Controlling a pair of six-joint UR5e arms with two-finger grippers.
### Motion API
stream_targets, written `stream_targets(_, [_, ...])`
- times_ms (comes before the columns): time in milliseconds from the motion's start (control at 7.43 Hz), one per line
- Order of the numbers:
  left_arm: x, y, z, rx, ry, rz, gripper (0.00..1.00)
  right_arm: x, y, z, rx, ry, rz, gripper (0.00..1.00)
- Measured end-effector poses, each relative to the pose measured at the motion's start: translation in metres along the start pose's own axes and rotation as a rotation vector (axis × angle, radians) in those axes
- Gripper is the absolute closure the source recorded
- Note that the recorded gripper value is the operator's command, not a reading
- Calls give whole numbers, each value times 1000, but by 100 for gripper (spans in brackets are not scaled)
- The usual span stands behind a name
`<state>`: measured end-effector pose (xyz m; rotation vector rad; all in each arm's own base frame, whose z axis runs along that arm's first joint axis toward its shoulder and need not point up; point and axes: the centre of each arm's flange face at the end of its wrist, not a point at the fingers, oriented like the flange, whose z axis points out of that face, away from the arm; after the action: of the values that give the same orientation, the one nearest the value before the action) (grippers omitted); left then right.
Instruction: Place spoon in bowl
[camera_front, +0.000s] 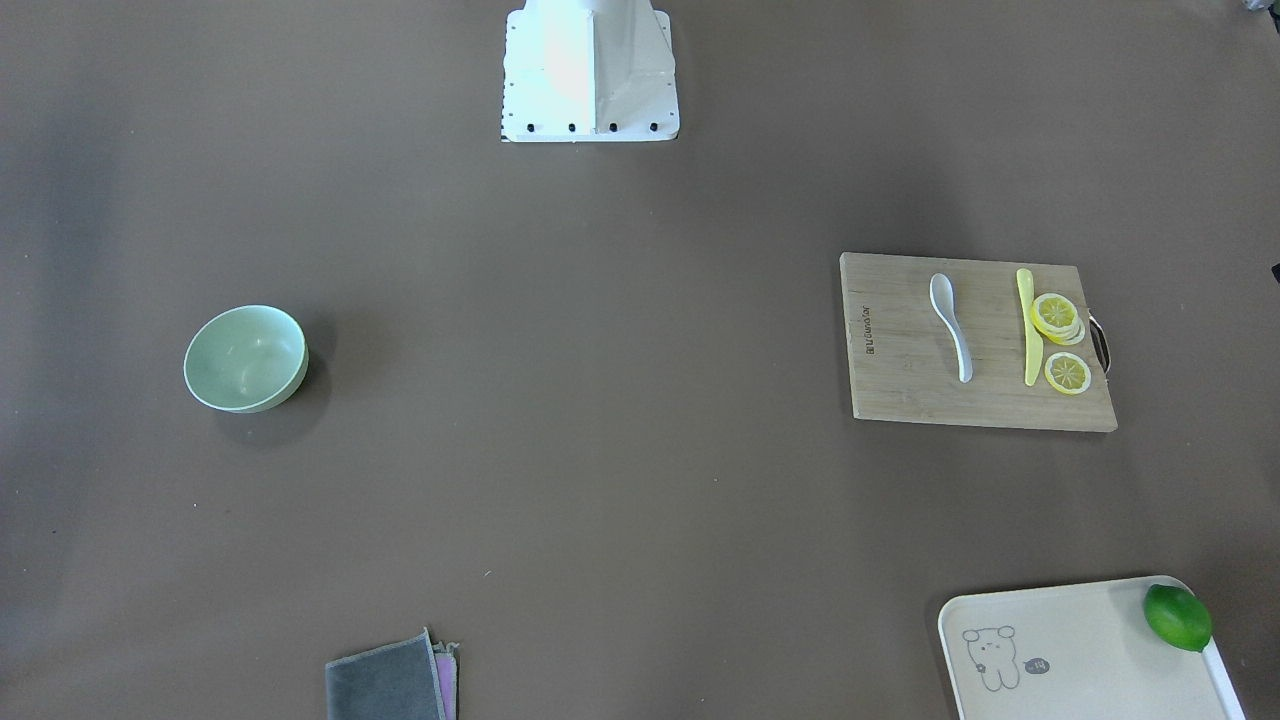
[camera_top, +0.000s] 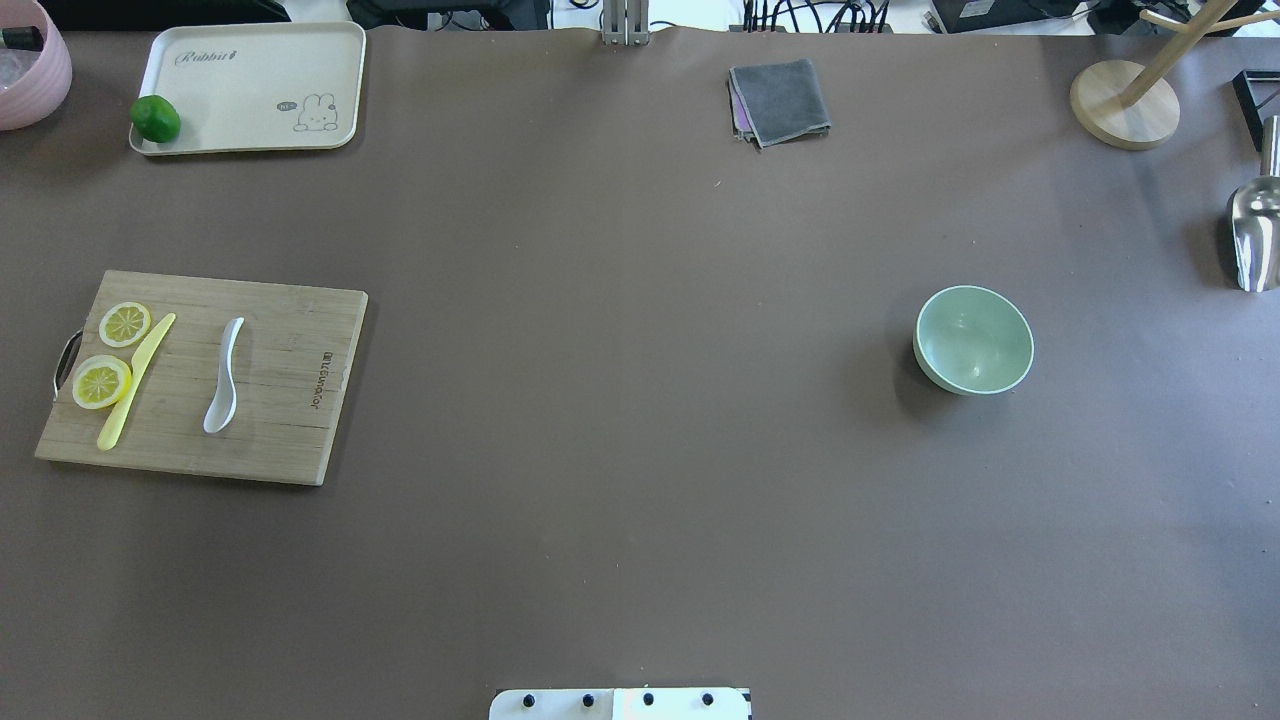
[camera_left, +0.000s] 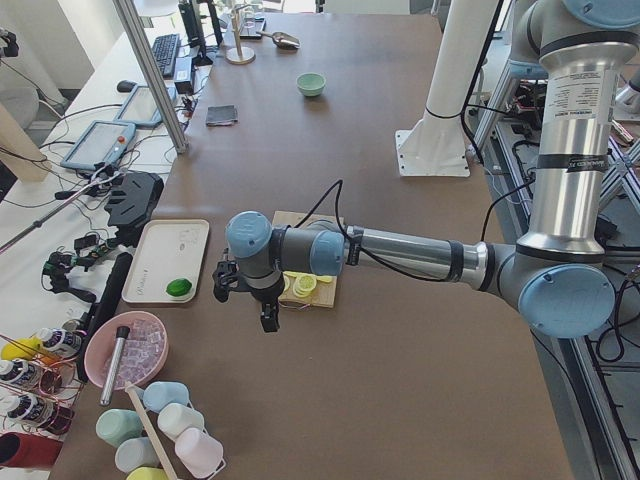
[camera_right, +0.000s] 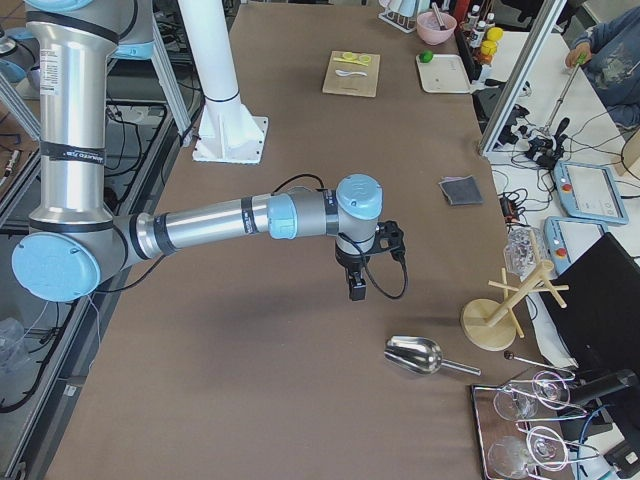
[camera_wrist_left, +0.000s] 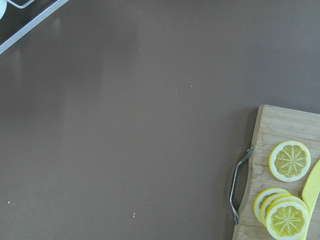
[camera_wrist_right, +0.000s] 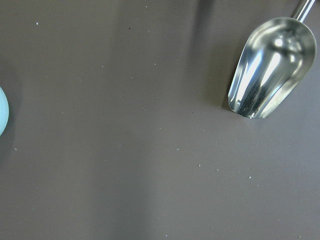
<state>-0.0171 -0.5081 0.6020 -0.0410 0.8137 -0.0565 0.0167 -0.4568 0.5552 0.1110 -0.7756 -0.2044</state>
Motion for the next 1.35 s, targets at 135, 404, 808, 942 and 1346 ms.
stream_targets(135, [-1,1,0,3,-1,3,2,1,2,1,-2,0,2,0])
stream_targets(404, [-1,3,0,11,-6,10,2,1,3,2,-4,0,4,0])
stream_targets(808, [-2,4,0,13,-7,12,2,1,5,2,-5,-7,5,0])
stream_targets(942, [-1,4,1,12,-7,13,2,0,5,2,-4,-12,5,0])
stream_targets(1346, [9,-4,-5,24,-5,30,2,-1,5,1,-3,-20,4,0])
